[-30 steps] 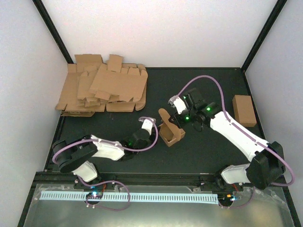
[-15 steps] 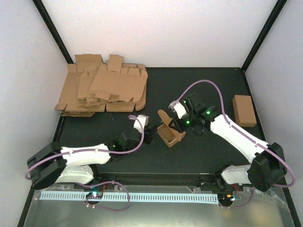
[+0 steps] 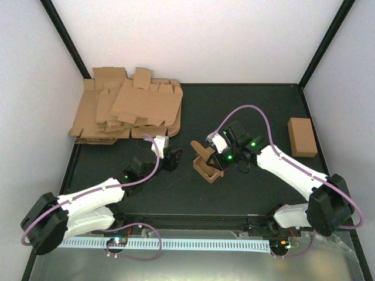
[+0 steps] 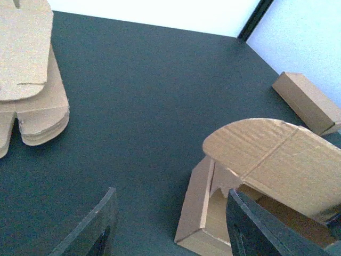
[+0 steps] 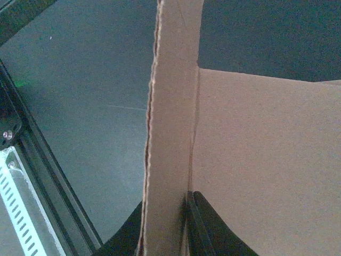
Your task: Fold the paper box
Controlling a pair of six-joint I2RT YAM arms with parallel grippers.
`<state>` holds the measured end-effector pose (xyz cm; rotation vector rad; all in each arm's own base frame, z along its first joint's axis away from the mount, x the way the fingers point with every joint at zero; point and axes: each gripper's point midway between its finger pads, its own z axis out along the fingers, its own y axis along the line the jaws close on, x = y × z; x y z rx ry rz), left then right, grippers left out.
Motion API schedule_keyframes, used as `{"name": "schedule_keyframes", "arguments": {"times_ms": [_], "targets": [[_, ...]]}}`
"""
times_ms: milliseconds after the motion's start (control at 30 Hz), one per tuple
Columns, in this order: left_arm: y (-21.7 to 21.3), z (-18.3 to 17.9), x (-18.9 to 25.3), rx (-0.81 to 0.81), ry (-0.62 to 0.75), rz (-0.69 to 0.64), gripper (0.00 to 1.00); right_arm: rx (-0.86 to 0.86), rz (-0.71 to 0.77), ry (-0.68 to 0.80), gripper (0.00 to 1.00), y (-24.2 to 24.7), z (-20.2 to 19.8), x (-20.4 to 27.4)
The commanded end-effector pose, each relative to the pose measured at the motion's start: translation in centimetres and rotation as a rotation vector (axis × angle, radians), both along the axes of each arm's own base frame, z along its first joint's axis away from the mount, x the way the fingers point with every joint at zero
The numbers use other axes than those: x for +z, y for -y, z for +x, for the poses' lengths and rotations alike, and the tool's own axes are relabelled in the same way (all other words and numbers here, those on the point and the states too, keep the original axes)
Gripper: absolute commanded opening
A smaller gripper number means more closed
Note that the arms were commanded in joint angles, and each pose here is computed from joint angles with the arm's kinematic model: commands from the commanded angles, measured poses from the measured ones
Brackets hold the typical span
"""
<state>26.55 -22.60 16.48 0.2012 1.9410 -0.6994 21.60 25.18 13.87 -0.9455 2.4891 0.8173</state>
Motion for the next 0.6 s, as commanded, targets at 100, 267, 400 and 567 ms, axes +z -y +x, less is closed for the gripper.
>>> {"name": "schedule_keyframes", "arguments": {"times_ms": [100, 267, 400, 567], "targets": [[1.0, 0.1, 2.0, -0.079, -0.022, -0.032, 0.59, 0.01, -0.013, -0.039, 0.18, -0.4, -0.6, -1.8], [1.7, 0.5, 1.7, -0.142, -0.115, -0.059, 0.61, 0.001, -0.029, -0.059, 0.2, -0.4, -1.0, -3.0], [2.5, 0.4, 1.4, -0.196, -0.161, -0.057, 0.62, -0.003, -0.034, -0.073, 0.23, -0.9, -1.4, -3.9], [3.3, 0.5, 1.4, -0.237, -0.172, -0.054, 0.62, -0.042, 0.02, -0.031, 0.3, -1.3, -0.8, -2.6]]}}
